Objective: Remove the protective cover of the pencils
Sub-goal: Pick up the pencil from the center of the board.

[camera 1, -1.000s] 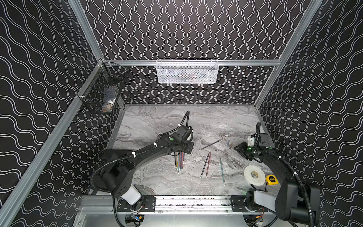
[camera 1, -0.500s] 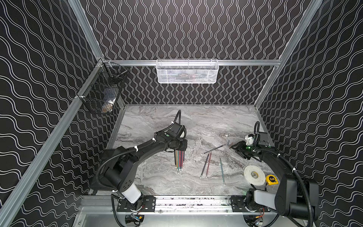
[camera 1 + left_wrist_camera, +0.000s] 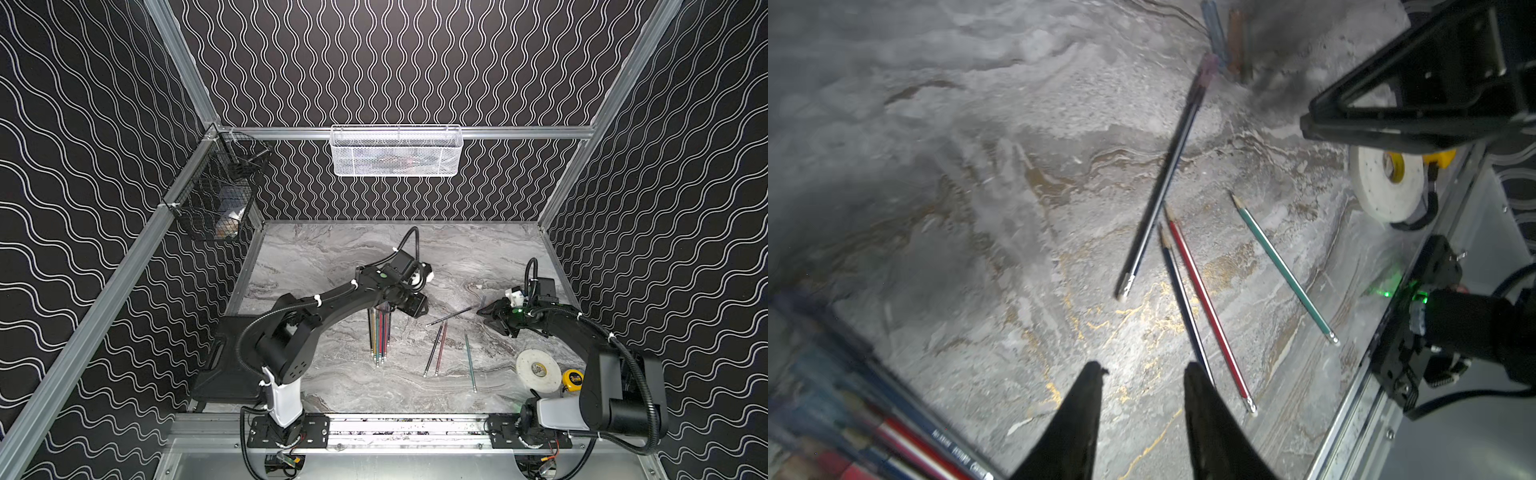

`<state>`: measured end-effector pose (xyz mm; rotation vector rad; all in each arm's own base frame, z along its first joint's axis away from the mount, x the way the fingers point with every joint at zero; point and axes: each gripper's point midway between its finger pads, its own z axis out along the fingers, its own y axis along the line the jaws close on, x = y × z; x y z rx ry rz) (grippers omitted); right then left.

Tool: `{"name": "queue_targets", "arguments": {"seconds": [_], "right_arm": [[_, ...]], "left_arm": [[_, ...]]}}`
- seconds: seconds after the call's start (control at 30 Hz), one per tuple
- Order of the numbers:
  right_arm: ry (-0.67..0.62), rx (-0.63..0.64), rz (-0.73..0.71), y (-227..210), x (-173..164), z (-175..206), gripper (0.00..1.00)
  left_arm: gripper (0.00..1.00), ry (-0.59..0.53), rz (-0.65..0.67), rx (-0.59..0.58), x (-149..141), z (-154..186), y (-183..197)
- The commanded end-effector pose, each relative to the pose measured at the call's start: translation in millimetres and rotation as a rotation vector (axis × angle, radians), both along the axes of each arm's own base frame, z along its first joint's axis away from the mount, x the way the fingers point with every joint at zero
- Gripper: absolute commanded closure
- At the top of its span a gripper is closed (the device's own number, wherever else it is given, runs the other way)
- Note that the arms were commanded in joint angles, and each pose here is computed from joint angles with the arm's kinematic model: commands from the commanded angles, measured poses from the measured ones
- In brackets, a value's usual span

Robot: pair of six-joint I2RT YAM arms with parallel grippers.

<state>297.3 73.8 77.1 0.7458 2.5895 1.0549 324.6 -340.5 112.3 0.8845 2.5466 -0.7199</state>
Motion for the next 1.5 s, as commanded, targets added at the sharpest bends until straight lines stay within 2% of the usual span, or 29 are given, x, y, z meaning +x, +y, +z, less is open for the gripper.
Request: {"name": "queue_targets", "arguments": {"seconds": [0.0,0.17,0.37,0.73,1.0,1.13,1.33,1.47], "right_arm": [[-0.029,-0.010,0.005,-0.3,-0.2,12.0,0.58],[-0.067,-0.062,-0.017,-6.7,-9.9,25.9,0.58],[-0.094,-0.060,-0.016,-4.7,-21.5,37.9,0.58],[-0.117,-0.071,-0.034,-6.9,-27.4,39.5,0.58],[-0.128,-0.072,-0.041,-8.4,-27.6,44.2,0.58],[-0.129,-0.071,-0.042,-8.9,-27.1,44.6,0.58],[-0.126,-0.073,-0.042,-9.8,-26.9,43.1,0.58],[-0.123,-0.072,-0.043,-10.2,-27.2,40.9,0.58]], "left_arm": [[0.55,-0.053,-0.204,0.134,-15.4,-12.9,-2.6],[0.44,-0.129,-0.309,0.190,-12.9,-22.2,-29.1],[0.48,-0.197,-0.335,0.349,9.1,-50.7,-50.6],[0.51,-0.190,-0.336,0.374,16.7,-84.3,-90.3],[0.60,-0.164,-0.319,0.433,20.4,-109.9,-90.8],[0.62,-0.147,-0.310,0.495,24.5,-121.0,-78.6],[0.80,-0.105,-0.257,0.531,38.1,-129.4,-51.0],[0.87,-0.095,-0.231,0.535,46.2,-127.9,-34.3]]}}
